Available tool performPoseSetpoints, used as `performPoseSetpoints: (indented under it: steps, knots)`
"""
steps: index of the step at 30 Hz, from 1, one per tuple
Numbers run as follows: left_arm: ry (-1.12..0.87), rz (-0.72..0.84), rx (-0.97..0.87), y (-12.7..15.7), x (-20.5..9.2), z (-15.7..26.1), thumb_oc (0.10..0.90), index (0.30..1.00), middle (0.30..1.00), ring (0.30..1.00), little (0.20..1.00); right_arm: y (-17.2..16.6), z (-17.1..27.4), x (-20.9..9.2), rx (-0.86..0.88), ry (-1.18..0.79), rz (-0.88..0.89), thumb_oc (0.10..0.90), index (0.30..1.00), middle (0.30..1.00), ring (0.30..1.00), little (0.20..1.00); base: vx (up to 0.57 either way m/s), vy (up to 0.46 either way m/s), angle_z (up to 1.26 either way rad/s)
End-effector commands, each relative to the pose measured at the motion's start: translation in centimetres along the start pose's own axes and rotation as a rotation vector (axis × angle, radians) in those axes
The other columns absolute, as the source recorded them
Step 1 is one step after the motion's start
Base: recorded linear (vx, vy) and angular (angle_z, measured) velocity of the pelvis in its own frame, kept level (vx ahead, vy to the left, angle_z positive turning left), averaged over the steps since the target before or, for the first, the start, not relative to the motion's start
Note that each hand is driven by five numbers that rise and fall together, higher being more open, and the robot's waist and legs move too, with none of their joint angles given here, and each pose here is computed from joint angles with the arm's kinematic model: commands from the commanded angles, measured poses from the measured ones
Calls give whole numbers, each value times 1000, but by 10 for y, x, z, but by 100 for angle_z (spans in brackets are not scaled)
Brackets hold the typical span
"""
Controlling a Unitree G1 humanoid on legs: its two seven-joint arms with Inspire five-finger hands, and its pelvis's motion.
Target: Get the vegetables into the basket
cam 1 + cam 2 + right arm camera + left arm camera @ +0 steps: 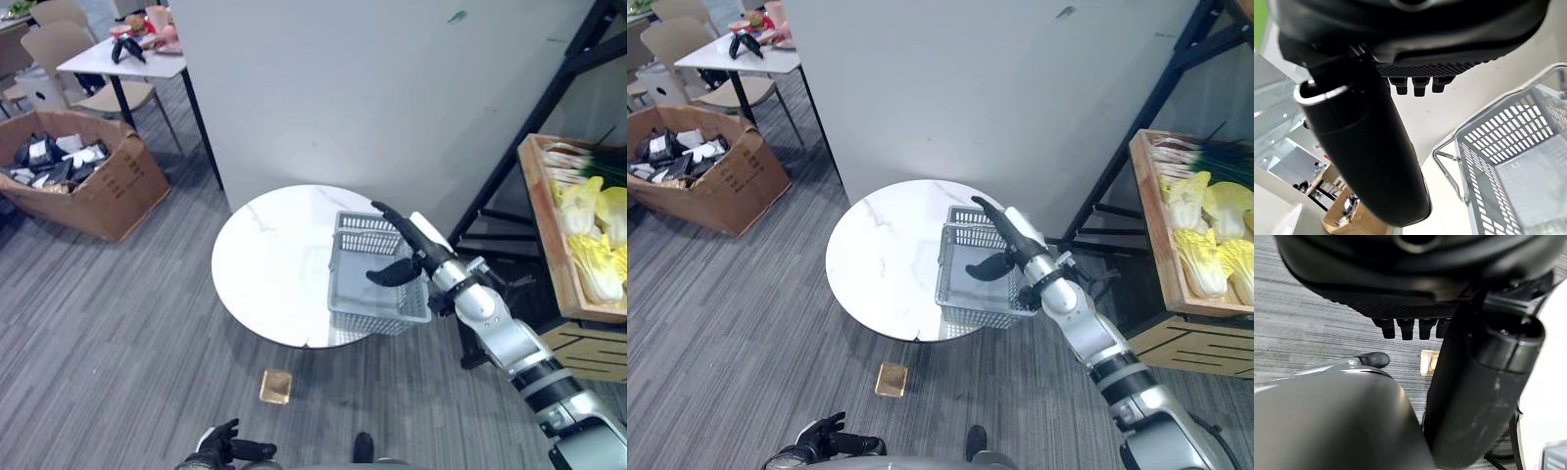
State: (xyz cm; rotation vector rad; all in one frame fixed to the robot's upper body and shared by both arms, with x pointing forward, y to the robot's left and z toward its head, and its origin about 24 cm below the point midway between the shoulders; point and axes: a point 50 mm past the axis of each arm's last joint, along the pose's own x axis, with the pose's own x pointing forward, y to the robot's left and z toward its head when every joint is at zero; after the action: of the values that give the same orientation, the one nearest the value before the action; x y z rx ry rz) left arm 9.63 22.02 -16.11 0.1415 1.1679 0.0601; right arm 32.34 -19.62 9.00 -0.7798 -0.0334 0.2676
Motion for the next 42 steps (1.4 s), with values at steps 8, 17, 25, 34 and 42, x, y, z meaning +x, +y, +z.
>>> performPoseSetpoints:
  steps: [8,17,25,34,42]
  knots:
    - [104,-29,90,-4,-3,-23,900,1000,1000,1000,1000,-70,61,51,-150,-118,-178,900,1000,1000,1000,1000,-32,-3,13]
    - [62,-2,83,5,0,-9,900,1000,1000,1000,1000,-104,77,71,-203,-45,-266,900,1000,1000,1000,1000,-55,-9,7]
    - [48,40,8,10,2,1,900,1000,1000,1000,1000,-123,76,79,-302,69,-316,643,640,640,640,640,-13,-4,3]
    - [31,32,19,5,3,7,900,1000,1000,1000,1000,-119,75,83,-322,101,-303,400,300,300,300,300,0,0,0]
    - [21,29,22,4,4,11,900,1000,1000,1000,1000,-124,77,83,-371,106,-307,400,300,300,300,300,0,0,0]
